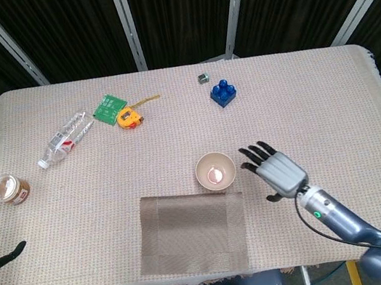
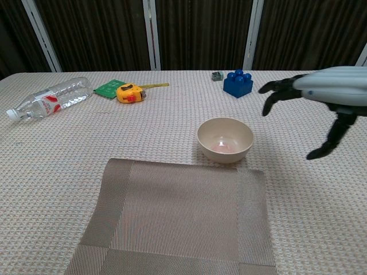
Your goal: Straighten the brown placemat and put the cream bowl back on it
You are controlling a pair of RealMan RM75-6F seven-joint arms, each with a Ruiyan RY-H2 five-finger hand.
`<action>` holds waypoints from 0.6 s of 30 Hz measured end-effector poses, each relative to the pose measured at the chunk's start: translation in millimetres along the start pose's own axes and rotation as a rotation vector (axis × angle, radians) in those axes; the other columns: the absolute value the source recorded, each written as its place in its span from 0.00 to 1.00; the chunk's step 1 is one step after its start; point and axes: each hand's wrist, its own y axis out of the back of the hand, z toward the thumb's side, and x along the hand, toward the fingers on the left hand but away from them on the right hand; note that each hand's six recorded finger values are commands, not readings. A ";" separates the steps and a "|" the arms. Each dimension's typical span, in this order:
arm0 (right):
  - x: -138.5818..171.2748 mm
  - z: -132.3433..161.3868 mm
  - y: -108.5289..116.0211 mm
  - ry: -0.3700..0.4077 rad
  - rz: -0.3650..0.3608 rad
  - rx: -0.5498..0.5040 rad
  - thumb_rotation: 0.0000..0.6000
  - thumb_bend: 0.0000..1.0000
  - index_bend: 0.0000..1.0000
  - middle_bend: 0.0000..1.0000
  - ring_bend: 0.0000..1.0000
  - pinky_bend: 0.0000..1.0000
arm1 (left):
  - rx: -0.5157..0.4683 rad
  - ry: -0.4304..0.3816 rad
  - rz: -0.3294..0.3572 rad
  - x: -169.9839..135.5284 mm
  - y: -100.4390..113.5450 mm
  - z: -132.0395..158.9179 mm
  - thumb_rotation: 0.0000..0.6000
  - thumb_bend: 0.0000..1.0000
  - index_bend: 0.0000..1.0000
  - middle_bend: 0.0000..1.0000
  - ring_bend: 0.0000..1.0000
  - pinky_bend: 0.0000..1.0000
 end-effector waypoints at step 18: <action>-64.7 41.7 -44.1 0.022 0.047 0.103 1.00 0.28 0.52 0.00 0.00 0.00 | -0.002 0.031 0.004 1.9 1.2 -10.4 1.00 0.00 0.00 0.00 0.00 0.00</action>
